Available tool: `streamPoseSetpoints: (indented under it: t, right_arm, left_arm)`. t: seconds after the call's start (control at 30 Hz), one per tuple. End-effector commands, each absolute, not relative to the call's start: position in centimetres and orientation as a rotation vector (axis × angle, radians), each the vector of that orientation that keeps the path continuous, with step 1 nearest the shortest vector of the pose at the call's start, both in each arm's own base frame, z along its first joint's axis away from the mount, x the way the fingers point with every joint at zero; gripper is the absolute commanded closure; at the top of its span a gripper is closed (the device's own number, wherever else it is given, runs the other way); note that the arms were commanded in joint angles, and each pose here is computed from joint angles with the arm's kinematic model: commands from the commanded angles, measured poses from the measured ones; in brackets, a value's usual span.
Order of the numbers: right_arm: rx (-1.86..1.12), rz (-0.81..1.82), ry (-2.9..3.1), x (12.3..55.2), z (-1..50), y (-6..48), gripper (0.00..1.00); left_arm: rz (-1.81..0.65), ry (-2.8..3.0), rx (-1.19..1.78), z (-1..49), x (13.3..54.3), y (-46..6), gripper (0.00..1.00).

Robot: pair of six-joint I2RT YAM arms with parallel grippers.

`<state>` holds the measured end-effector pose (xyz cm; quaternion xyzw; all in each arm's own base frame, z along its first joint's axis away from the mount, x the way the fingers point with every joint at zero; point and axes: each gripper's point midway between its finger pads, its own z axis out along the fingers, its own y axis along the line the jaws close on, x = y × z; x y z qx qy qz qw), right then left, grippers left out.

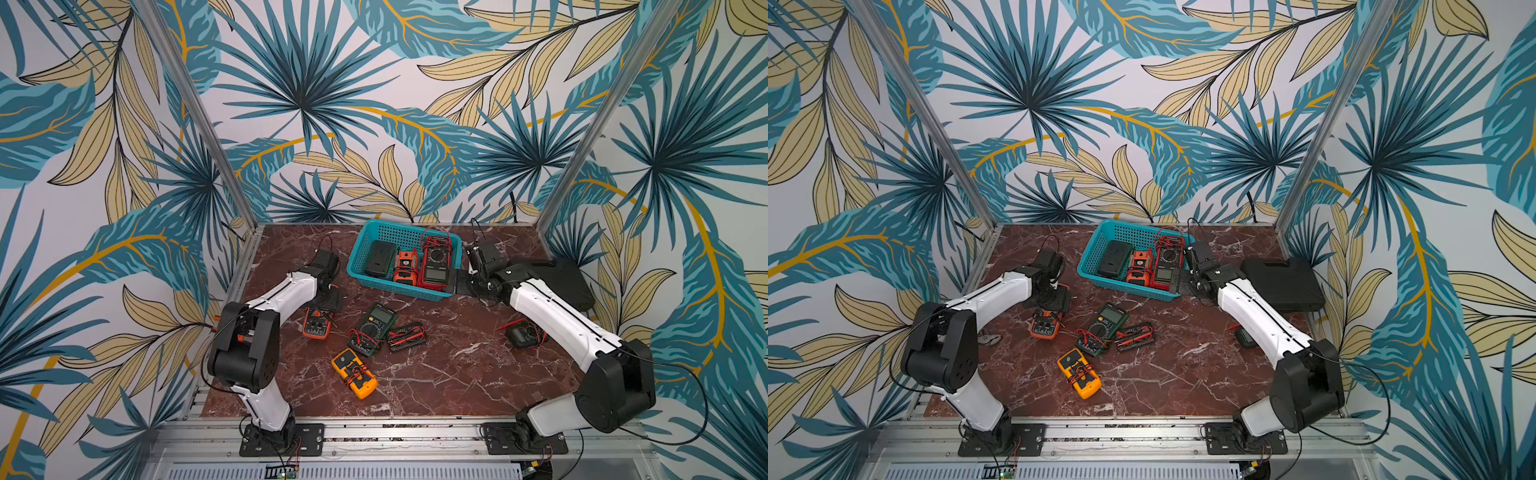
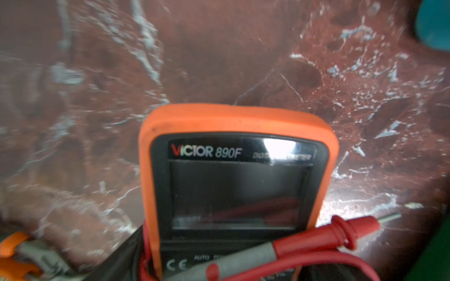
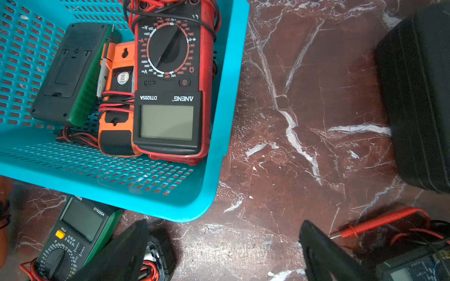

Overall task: Put the multimeter into the basket
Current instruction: Pick up the multimeter from the center of the board, then place the multimeter in the basket.

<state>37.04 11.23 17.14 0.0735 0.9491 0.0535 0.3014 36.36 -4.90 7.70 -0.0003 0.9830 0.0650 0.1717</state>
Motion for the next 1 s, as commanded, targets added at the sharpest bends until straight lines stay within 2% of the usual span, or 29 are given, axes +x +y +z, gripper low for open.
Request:
streamPoseSetpoints:
  t: [0.0, 0.23, 0.4, 0.57, 0.77, 0.97]
  right_arm:
    - [0.199, 0.169, 2.487, 36.5, 17.9, 11.3, 0.00]
    - [0.202, 0.184, 2.438, 36.1, 18.9, 11.0, 0.00]
    - [0.207, 0.201, 2.401, 35.8, 19.5, 10.9, 0.00]
    - [0.219, 0.199, 2.363, 35.4, 20.3, 10.4, 0.01]
    - [0.220, 0.222, 2.315, 35.0, 21.4, 10.2, 0.01]
    - [0.215, 0.232, 2.287, 34.5, 22.1, 10.0, 0.01]
  left_arm:
    - [0.227, 2.661, -0.083, 12.3, 36.9, -3.7, 1.00]
    - [0.065, 2.494, -0.094, 19.0, 38.1, -5.1, 1.00]
    - [-0.143, 2.355, -0.037, 23.7, 40.4, -8.5, 1.00]
    - [-0.221, 2.228, 0.046, 27.2, 43.4, -12.4, 0.99]
    - [-0.327, 2.164, 0.131, 29.4, 47.4, -17.3, 0.99]
    - [-0.376, 2.105, 0.180, 29.6, 51.3, -20.2, 0.99]
